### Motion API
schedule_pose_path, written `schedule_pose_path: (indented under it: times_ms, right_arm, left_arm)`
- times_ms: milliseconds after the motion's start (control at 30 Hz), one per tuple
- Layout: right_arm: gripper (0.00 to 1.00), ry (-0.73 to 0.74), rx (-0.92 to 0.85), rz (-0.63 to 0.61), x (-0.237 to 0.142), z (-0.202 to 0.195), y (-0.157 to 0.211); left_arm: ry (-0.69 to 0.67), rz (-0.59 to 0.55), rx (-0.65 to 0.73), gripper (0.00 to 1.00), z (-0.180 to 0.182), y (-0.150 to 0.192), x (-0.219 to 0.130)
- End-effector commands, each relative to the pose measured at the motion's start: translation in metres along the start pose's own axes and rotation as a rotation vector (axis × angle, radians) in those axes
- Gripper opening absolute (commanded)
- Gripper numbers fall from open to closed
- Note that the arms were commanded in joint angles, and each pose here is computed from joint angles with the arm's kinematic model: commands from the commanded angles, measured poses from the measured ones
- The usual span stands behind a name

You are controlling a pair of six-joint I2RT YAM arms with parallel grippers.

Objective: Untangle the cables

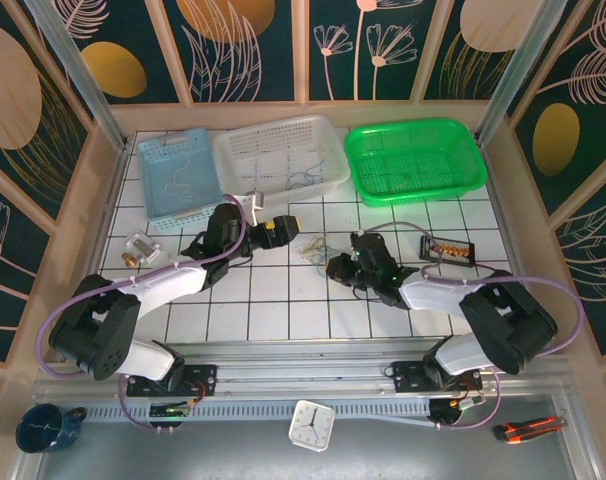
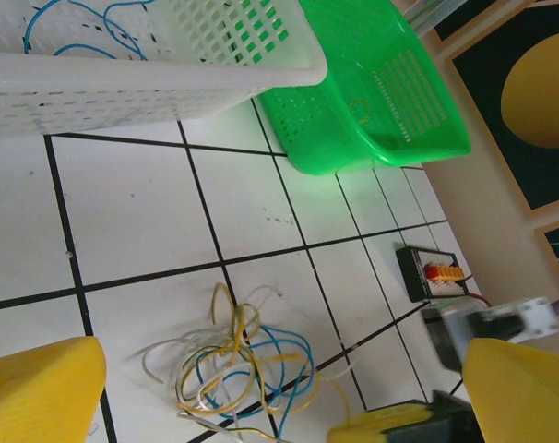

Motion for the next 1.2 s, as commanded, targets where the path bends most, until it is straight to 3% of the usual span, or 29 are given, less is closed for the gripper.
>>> schedule_pose_path:
  times_ms: [0, 367, 767, 933, 1167]
  right_arm:
    - [0.00, -0.063, -0.098, -0.027, -0.016, 0.025, -0.019]
    - [0.00, -0.178, -0.226, -0.119, -0.053, 0.074, -0.056]
    - [0.00, -0.202, -0.268, -0.173, -0.070, 0.095, -0.077]
    - [0.00, -0.220, -0.274, -0.191, -0.074, 0.103, -0.084]
    - [0.00, -0.260, -0.294, -0.233, -0.089, 0.120, -0.097]
  left_arm:
    - [0.003, 0.015, 0.063, 0.99, 0.000, 0.004, -0.001]
    - [-0.040, 0.057, 0.222, 0.99, 0.015, 0.020, -0.002]
    - [0.047, 0.000, 0.293, 0.99, 0.003, 0.022, -0.017]
    - [0.147, -0.026, 0.339, 0.99, -0.012, 0.024, -0.031]
    - [0.216, 0.012, 0.378, 0.99, -0.023, 0.028, -0.034]
Point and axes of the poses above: each hand's point on the last joint's axis, 136 mm out from that joint toward the fingers, its own x axis out along the fingers, its own z axis along the line the jaws close on, y = z × x, the point moved 6 cm from there along -x, back along the fingers, and after that the axes turned 13 degrees about -x, right-handed, at the moved point
